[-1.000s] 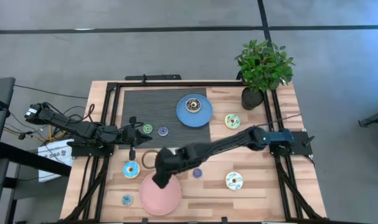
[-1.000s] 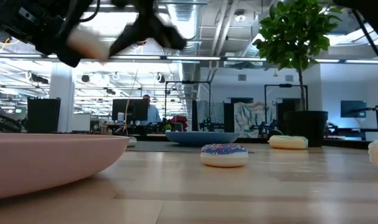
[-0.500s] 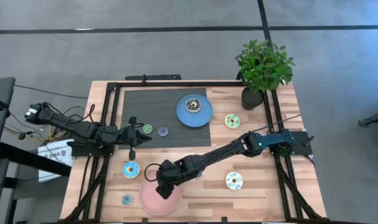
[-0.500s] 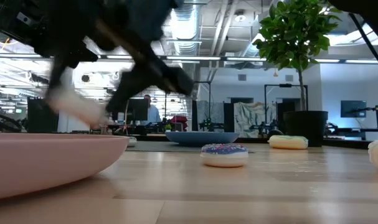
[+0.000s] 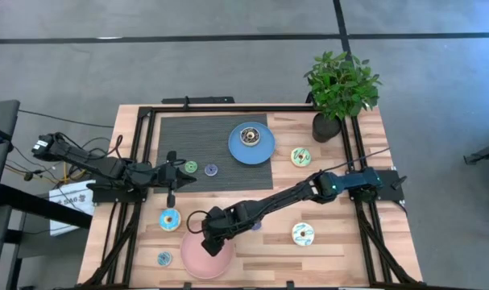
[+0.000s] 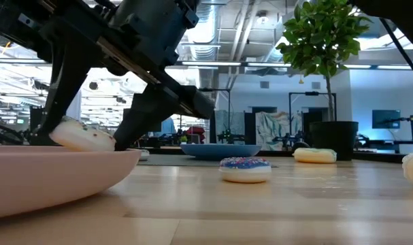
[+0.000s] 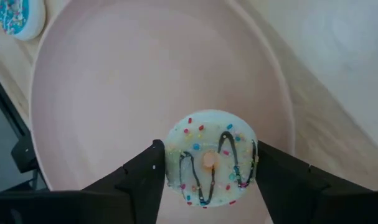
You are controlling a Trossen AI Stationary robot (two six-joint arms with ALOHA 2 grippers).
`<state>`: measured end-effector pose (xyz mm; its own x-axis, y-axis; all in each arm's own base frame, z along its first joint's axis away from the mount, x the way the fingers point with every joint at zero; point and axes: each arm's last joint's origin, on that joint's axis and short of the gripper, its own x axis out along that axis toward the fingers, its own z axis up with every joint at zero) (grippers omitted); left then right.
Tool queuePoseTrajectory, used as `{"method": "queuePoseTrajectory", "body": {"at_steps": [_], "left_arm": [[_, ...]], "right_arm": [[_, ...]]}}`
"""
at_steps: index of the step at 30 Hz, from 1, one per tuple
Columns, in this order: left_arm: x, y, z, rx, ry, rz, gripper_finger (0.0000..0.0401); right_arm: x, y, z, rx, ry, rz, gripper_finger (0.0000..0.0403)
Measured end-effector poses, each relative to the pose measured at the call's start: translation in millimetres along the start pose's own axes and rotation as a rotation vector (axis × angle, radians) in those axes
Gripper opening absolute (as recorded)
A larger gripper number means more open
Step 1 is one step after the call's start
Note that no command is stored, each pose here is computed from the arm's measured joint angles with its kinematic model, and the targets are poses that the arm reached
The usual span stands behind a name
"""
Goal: Pick & Place donuts
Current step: Put the small white donut on the pink plate, then put the large blue donut on the blue plate
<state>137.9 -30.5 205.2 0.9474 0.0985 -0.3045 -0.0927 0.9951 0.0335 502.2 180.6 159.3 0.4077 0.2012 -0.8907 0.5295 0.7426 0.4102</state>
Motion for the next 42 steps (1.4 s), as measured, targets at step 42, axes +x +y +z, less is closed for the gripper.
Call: {"method": "queuePoseTrajectory", "body": {"at_steps": [42], "left_arm": [[-1, 0, 15, -0.171, -0.08, 0.022, 0.0088]], "right_arm": [[-160, -150, -113, -0.156, -0.217, -0.057, 0.0102]]}}
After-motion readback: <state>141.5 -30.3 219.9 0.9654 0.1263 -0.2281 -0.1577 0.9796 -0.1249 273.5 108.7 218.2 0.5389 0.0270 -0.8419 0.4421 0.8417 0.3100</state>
